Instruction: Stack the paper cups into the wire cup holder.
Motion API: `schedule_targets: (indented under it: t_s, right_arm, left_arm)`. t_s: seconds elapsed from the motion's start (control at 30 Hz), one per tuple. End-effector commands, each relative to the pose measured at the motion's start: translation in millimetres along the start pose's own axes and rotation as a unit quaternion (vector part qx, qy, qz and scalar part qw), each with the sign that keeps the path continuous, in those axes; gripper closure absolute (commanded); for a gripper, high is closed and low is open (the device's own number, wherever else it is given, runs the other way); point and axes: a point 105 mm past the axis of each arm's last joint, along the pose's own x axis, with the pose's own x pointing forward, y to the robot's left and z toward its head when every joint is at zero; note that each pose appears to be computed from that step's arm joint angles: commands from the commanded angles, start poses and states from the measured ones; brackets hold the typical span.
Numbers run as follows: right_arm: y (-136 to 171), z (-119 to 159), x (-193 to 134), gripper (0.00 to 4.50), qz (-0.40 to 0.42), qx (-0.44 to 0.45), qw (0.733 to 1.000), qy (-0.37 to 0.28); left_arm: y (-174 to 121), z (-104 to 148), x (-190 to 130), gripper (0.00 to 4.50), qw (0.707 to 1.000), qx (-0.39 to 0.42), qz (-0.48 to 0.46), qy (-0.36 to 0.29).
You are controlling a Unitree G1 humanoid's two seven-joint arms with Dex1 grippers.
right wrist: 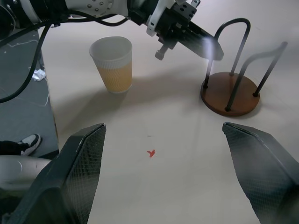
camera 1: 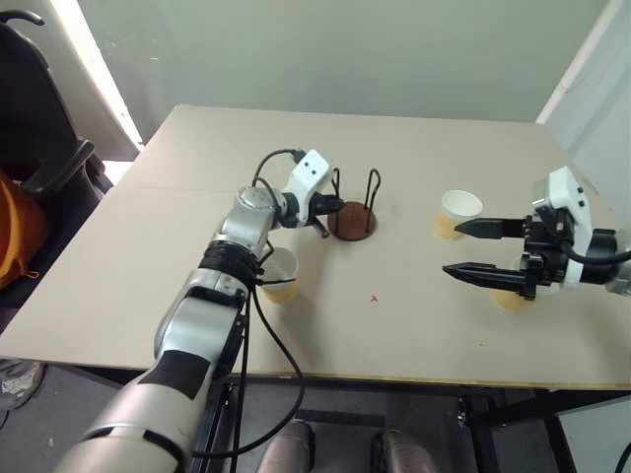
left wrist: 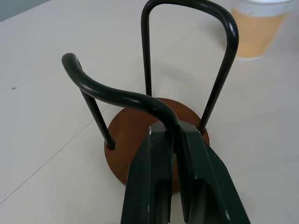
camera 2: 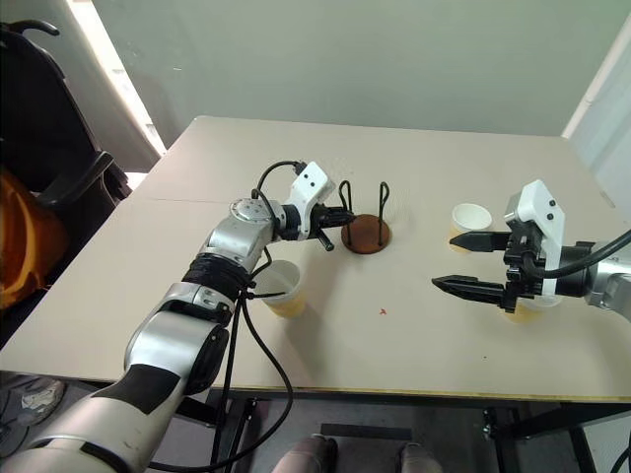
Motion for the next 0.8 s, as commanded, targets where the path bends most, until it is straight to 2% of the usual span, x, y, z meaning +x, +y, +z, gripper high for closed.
schedule_targets:
  t_s: [0.03, 0.13, 0.23, 0.37, 0.57, 0.8]
  right_arm:
    - [3.4, 10.2, -12.4, 0.34, -0.003, -0.025, 1.000, 0.002]
    - [11.2, 5.1, -15.2, 0.34, 0.021, -0.021, 0.999, 0.022]
    - [28.4, -7.1, -13.0, 0.34, 0.070, -0.012, 0.996, 0.053]
    - [33.2, -14.0, -9.3, 0.34, 0.085, -0.009, 0.994, 0.065]
    - [34.0, -18.1, -3.2, 0.34, 0.094, -0.013, 0.993, 0.075]
    - [35.5, -23.3, -2.2, 0.34, 0.101, -0.014, 0.991, 0.087]
  left_arm:
    - [-26.1, 53.9, -14.9, 4.47, 0.993, 0.033, -0.083, -0.071]
    - [-53.0, 59.5, -25.9, 4.47, 0.989, 0.038, -0.130, -0.058]
    - [-88.1, 41.1, -41.3, 4.47, 0.984, 0.062, -0.168, -0.012]
    - [-116.4, 28.2, -60.4, 4.47, 0.973, 0.064, -0.220, -0.004]
    - [-129.7, 16.1, -62.3, 4.47, 0.970, 0.050, -0.238, 0.020]
    - [-124.8, -2.6, -50.3, 4.47, 0.981, 0.032, -0.186, 0.056]
